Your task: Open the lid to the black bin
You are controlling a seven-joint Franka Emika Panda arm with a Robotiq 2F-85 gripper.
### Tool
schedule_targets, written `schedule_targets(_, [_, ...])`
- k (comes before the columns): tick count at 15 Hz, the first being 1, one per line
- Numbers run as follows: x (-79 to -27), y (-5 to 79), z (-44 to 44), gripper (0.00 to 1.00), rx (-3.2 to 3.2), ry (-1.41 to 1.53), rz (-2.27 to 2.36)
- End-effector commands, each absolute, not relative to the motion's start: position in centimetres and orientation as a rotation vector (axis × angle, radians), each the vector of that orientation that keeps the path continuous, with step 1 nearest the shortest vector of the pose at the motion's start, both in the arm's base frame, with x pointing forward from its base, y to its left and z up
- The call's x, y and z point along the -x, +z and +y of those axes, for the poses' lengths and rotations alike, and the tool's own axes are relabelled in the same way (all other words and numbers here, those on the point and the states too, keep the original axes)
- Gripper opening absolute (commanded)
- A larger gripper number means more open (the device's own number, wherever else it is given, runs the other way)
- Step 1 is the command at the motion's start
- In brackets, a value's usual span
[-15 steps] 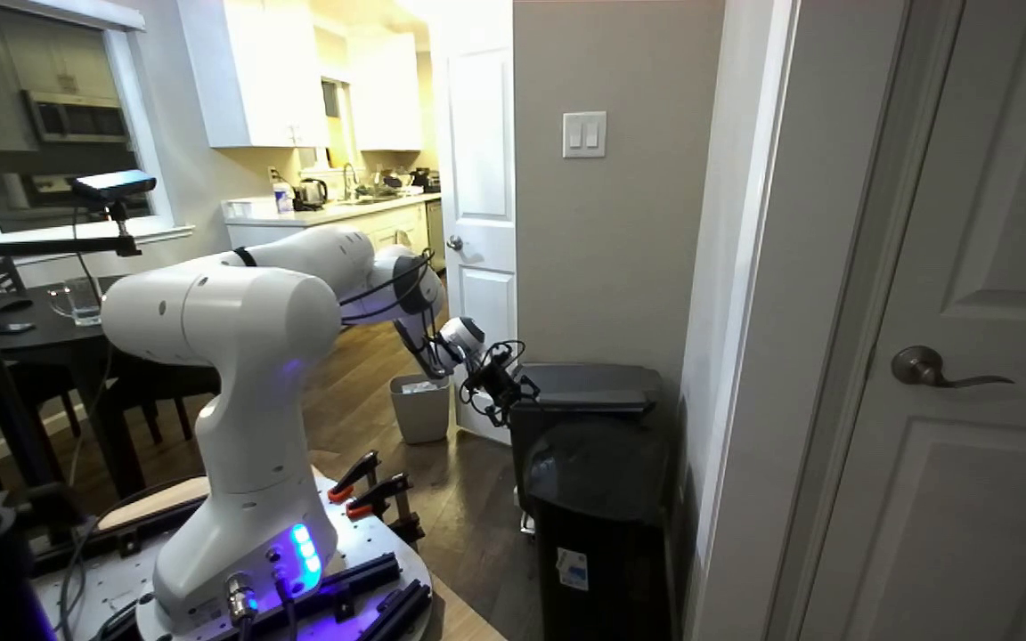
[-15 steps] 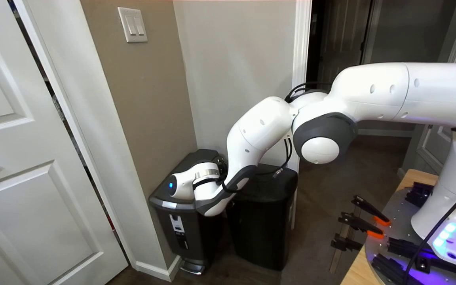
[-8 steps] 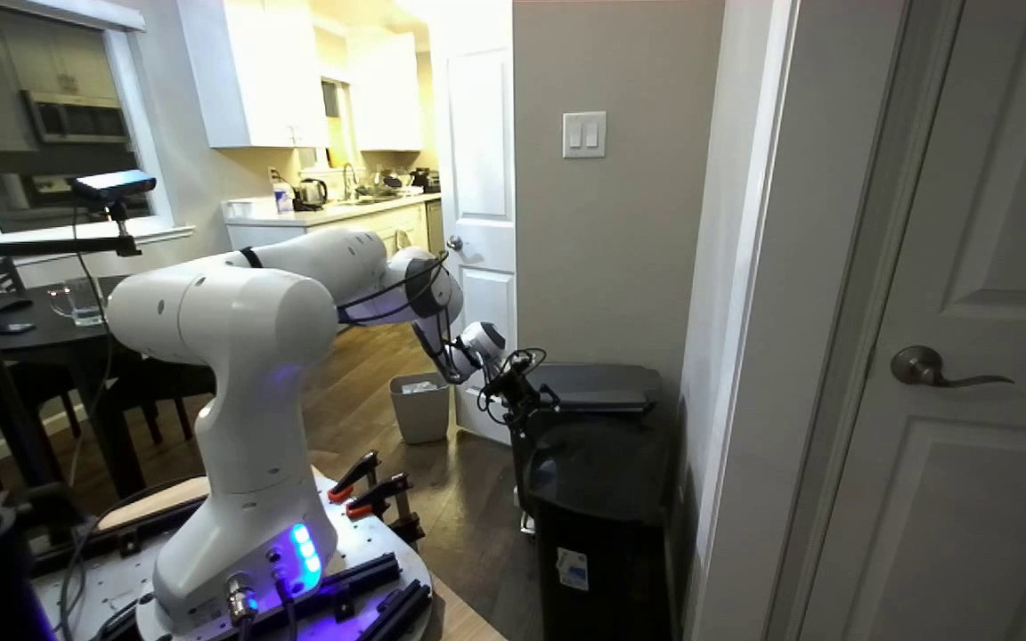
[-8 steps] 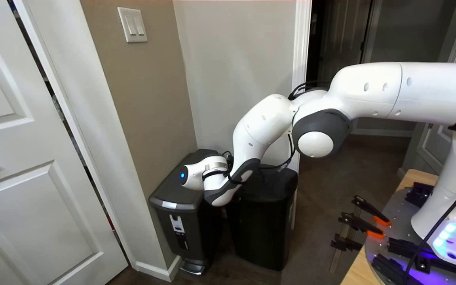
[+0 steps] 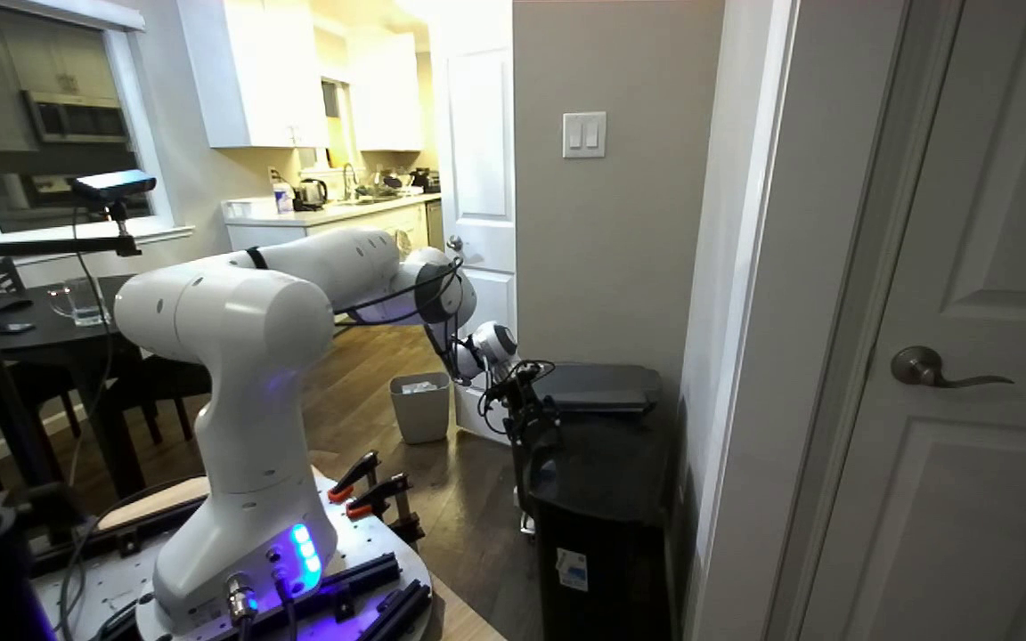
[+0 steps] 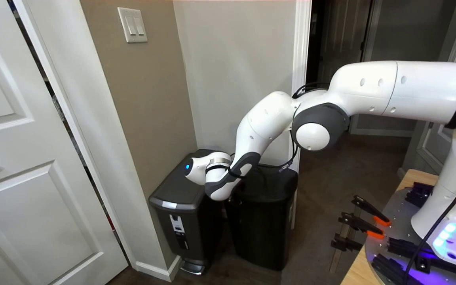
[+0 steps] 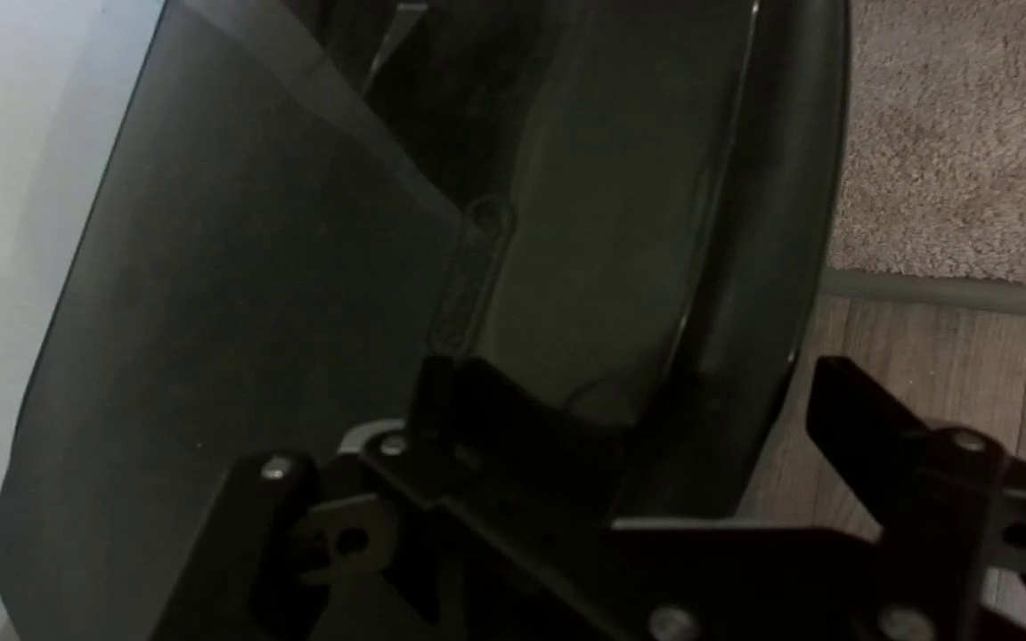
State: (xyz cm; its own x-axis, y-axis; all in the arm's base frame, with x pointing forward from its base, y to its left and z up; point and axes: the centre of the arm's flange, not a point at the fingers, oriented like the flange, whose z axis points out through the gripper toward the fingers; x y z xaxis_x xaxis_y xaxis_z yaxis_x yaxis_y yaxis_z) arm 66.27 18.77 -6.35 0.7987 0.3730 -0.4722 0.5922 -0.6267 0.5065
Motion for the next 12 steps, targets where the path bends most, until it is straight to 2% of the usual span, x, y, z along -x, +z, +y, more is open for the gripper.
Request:
schedule_targets(1, [-68.8, -8.2, 18.3, 1.00, -2.391, -0.445, 0.699])
schedule_targets(12, [-68.8, -8.3, 16.7, 1.00, -2.031, -0.300, 0.748])
